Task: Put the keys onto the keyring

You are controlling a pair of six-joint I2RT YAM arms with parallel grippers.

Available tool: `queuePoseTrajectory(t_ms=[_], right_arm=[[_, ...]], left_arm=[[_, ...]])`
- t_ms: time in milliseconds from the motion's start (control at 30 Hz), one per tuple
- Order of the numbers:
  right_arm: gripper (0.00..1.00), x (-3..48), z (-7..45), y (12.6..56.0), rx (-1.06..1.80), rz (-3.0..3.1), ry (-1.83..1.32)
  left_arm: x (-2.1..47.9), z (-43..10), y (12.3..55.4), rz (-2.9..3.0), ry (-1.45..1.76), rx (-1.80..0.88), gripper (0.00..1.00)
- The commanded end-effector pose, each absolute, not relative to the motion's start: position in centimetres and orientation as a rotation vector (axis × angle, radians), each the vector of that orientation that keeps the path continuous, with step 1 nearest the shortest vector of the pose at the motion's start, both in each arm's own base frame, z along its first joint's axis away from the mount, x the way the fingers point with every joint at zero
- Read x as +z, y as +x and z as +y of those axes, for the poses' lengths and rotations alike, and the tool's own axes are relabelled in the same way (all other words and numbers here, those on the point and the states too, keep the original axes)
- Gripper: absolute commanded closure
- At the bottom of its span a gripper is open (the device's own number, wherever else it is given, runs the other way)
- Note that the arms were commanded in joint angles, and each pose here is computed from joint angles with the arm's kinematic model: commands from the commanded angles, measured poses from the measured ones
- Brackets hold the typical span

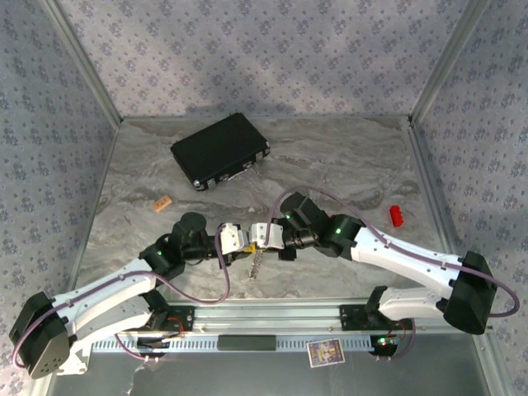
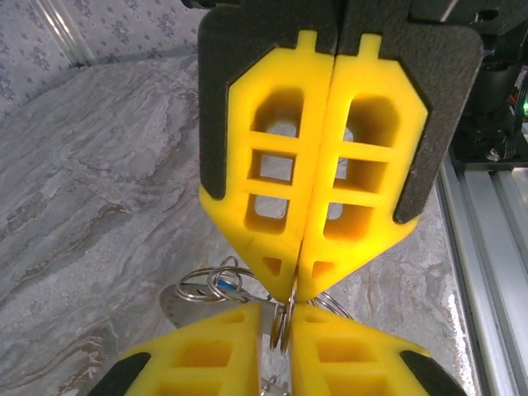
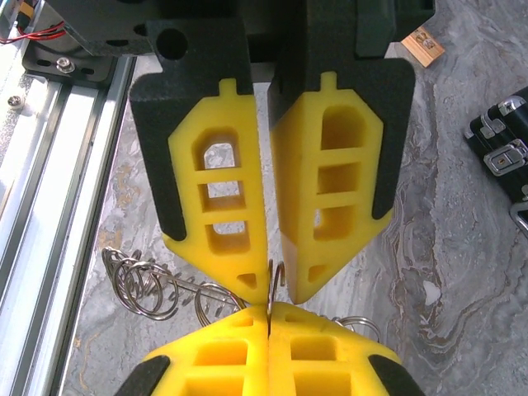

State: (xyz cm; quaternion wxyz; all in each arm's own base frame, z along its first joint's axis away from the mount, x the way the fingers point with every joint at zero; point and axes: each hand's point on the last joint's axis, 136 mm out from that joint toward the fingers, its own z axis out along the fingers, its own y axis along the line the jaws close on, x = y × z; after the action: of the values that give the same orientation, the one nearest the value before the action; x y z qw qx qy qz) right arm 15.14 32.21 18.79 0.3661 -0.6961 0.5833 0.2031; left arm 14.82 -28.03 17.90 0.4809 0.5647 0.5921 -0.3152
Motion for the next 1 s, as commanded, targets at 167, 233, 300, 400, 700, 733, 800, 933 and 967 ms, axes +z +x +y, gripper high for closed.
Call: queuePoseTrajectory(t_ms=[167,233,300,400,700,733,800,933,967], right_arm=[[0.79,21.8,31.7,15.8,0.634,1.464,-1.633],[0.77,22.3,30.6,16.3,0.687,1.481,-1.546],[0.77,22.4,29.7,16.6,0.711,1.494,-1.481],[0.77,22.1,28.9,16.8,0.71,1.515,-1.436],[0.76,21.9,28.8,18.4,0.699,1.573,-1.299],[0.76,21.9,28.8,19.0,0.692,1.596,-1.257],[0.76,21.8,28.8,19.9,0.691,1.646,-1.187],[0.77,21.4,29.0,21.3,0.709,1.743,-1.067],[0.77,21.4,28.9,21.9,0.702,1.783,-1.017]], left_arm=[[19.9,-28.4,14.2,1.353,1.373,-0.795,0.99],[20.2,-28.2,14.2,1.343,1.354,-0.798,1.0],[20.3,-28.1,14.1,1.337,1.336,-0.799,1.0],[20.6,-27.9,14.1,1.328,1.314,-0.799,1.0],[21.1,-26.9,15.1,1.317,1.263,-0.702,1.0],[21.2,-26.8,15.2,1.313,1.256,-0.683,1.0],[21.5,-26.5,15.6,1.317,1.236,-0.652,1.0],[21.8,-25.8,16.7,1.367,1.16,-0.611,1.0],[21.9,-25.6,17.0,1.388,1.136,-0.607,1.0]])
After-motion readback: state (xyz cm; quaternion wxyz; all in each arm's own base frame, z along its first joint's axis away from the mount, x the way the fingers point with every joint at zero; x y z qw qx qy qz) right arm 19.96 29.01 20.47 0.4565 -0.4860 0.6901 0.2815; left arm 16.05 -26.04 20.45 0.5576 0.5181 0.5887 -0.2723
